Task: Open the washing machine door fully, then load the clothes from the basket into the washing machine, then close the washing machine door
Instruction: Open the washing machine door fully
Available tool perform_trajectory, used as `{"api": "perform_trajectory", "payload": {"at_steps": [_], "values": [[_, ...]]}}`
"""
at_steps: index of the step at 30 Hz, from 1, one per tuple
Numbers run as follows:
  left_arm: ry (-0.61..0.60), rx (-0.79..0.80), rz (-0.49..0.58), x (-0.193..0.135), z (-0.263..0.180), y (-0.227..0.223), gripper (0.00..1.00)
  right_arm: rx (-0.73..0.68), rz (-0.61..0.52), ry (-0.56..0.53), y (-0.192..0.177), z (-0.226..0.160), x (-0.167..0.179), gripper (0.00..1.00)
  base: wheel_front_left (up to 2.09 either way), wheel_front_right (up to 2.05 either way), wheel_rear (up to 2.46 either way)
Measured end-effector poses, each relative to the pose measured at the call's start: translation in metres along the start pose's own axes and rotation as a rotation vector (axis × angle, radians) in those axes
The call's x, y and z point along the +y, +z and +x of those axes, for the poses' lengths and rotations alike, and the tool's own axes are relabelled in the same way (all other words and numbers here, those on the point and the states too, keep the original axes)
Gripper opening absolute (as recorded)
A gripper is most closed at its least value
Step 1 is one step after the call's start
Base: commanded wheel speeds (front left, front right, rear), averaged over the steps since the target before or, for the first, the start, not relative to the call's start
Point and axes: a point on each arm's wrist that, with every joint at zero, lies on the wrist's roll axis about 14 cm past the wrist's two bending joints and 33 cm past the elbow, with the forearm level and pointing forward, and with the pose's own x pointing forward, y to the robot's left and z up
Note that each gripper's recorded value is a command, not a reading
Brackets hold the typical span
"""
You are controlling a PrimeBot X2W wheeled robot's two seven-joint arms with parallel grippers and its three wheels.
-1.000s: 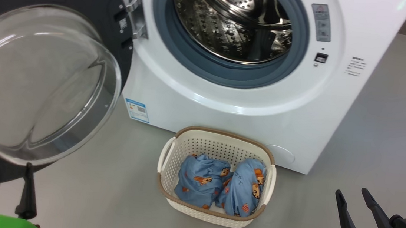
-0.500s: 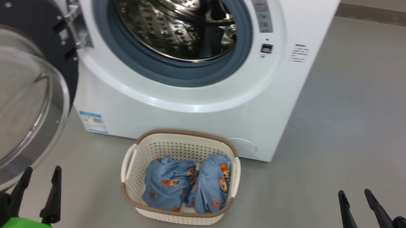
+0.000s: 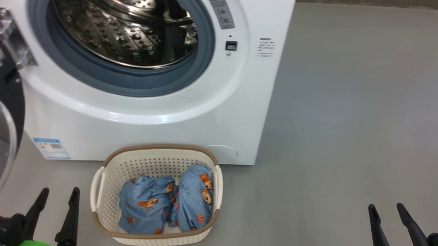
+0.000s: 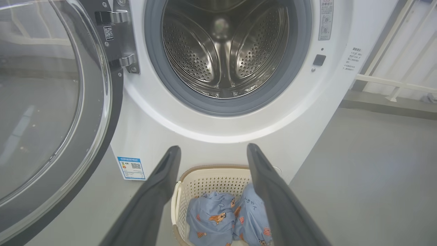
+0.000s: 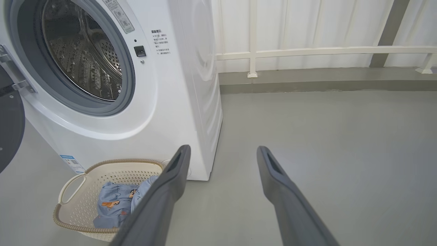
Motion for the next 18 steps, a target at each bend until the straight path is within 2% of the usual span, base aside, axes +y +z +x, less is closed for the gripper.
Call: {"api": "perform_trajectory", "payload": {"at_steps": [7, 18], "values": [[-0.047, 0.008, -0.021, -0.016, 0.007, -0.003, 1.0, -0.016, -0.002, -0.047, 0.005, -0.012, -0.015, 1.0, 0.0, 0.0, 0.0], [-0.055, 0.021, -0.024, -0.018, 0.004, -0.007, 1.0, -0.029, 0.002, -0.062, 0.009, -0.017, -0.018, 1.0, 0.0, 0.0, 0.0]]}}
